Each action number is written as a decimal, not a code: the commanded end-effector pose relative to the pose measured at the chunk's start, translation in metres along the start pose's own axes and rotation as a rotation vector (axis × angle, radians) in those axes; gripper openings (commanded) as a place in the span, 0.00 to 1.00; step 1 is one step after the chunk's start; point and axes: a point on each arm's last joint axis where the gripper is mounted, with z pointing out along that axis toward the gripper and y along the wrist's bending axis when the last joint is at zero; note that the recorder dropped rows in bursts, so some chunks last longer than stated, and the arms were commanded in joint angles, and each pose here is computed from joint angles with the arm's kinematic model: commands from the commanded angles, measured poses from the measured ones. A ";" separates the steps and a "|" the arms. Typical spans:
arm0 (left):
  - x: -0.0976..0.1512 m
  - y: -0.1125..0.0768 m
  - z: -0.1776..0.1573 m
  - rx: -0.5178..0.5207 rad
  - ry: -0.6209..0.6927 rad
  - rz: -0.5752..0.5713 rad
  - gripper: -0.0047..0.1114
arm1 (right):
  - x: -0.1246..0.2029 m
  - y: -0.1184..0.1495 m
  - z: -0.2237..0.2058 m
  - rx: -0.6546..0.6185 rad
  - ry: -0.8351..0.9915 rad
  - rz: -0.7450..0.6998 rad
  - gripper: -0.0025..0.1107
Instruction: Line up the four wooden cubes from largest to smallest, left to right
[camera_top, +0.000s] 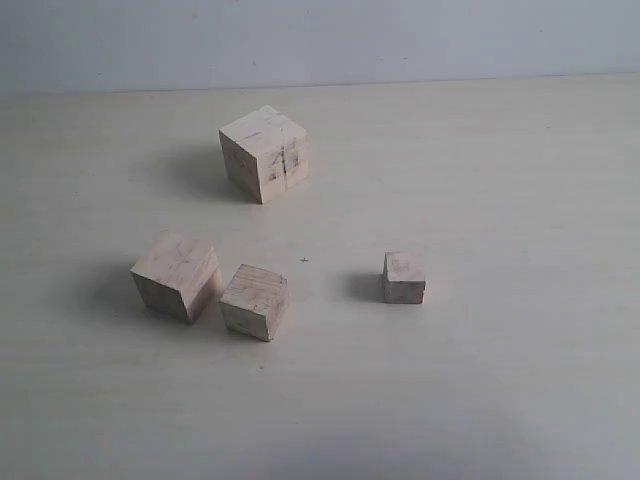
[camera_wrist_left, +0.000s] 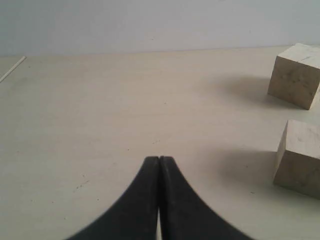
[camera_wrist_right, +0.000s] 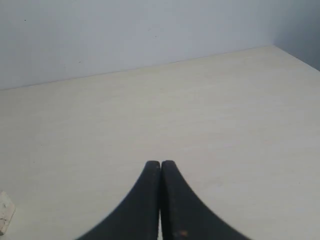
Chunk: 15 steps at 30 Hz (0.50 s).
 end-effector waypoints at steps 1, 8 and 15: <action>-0.001 0.000 0.000 0.002 -0.017 0.003 0.04 | 0.000 -0.001 0.000 0.011 -0.008 -0.020 0.02; -0.001 0.000 0.000 0.002 -0.017 0.003 0.04 | -0.002 -0.001 0.000 0.010 -0.040 -0.018 0.02; -0.001 0.000 0.000 0.002 -0.017 0.003 0.04 | -0.033 0.000 -0.007 -0.007 -0.388 0.064 0.02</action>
